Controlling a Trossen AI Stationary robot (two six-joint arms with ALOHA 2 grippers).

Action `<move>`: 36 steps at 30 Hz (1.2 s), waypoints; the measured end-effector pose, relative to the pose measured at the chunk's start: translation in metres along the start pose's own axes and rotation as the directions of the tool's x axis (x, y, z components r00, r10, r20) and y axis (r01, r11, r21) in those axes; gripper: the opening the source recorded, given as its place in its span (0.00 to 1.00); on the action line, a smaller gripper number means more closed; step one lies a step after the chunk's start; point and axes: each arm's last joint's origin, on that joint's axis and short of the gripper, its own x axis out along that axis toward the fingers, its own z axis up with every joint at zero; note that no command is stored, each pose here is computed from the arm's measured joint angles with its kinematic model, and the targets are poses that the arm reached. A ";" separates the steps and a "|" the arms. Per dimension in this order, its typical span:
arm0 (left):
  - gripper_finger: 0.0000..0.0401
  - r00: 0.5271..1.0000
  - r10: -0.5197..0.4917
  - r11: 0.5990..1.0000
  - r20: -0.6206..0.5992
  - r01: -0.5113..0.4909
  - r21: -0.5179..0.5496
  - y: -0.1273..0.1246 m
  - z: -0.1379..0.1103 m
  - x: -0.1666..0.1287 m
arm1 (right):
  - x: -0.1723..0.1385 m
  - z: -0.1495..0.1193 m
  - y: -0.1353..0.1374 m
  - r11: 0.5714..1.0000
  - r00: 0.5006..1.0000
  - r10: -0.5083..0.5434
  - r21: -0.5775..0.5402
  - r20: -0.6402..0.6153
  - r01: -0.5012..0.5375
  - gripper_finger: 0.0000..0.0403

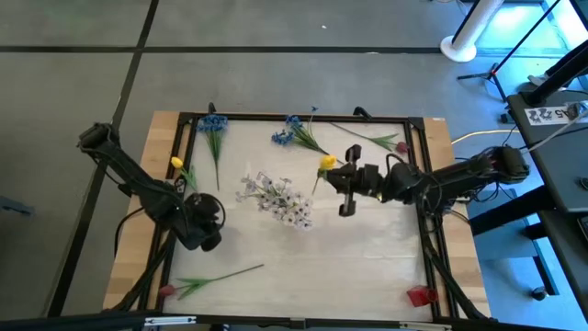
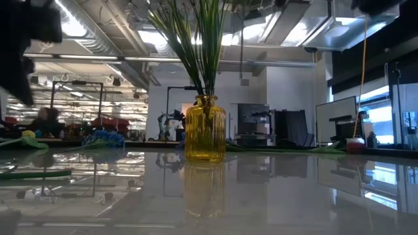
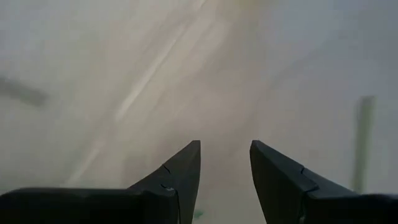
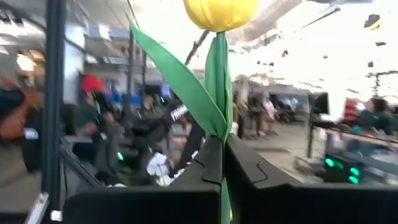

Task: Sort flowers into vase by color
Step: Put the bottom yellow flower into the yellow vase

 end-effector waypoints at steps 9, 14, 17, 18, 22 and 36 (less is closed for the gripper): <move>0.34 0.983 0.088 0.981 -0.163 -0.114 -0.158 0.014 0.002 0.007 | -0.008 -0.045 0.006 0.994 0.991 0.022 0.099 0.135 -0.036 0.00; 0.34 0.946 0.180 0.949 -0.270 -0.239 -0.207 0.028 0.006 0.009 | -0.002 -0.061 0.005 0.991 0.985 0.003 0.129 0.171 -0.025 0.00; 0.34 0.928 0.214 0.927 -0.304 -0.291 -0.235 0.033 0.009 0.009 | 0.001 -0.070 0.005 0.989 0.989 0.010 0.147 0.146 -0.032 0.00; 0.34 0.926 0.213 0.924 -0.311 -0.294 -0.243 0.034 0.010 0.010 | 0.002 -0.072 0.005 0.989 0.990 0.006 0.148 0.139 -0.027 0.00; 0.34 0.922 0.219 0.906 -0.318 -0.313 -0.283 0.037 0.015 0.012 | 0.002 -0.080 0.006 0.988 0.993 -0.016 0.156 0.120 -0.003 0.00; 0.47 0.906 0.294 0.769 -0.304 -0.413 -0.488 0.069 0.052 0.026 | 0.001 -0.102 0.009 0.991 0.986 0.025 0.133 -0.167 -0.003 0.30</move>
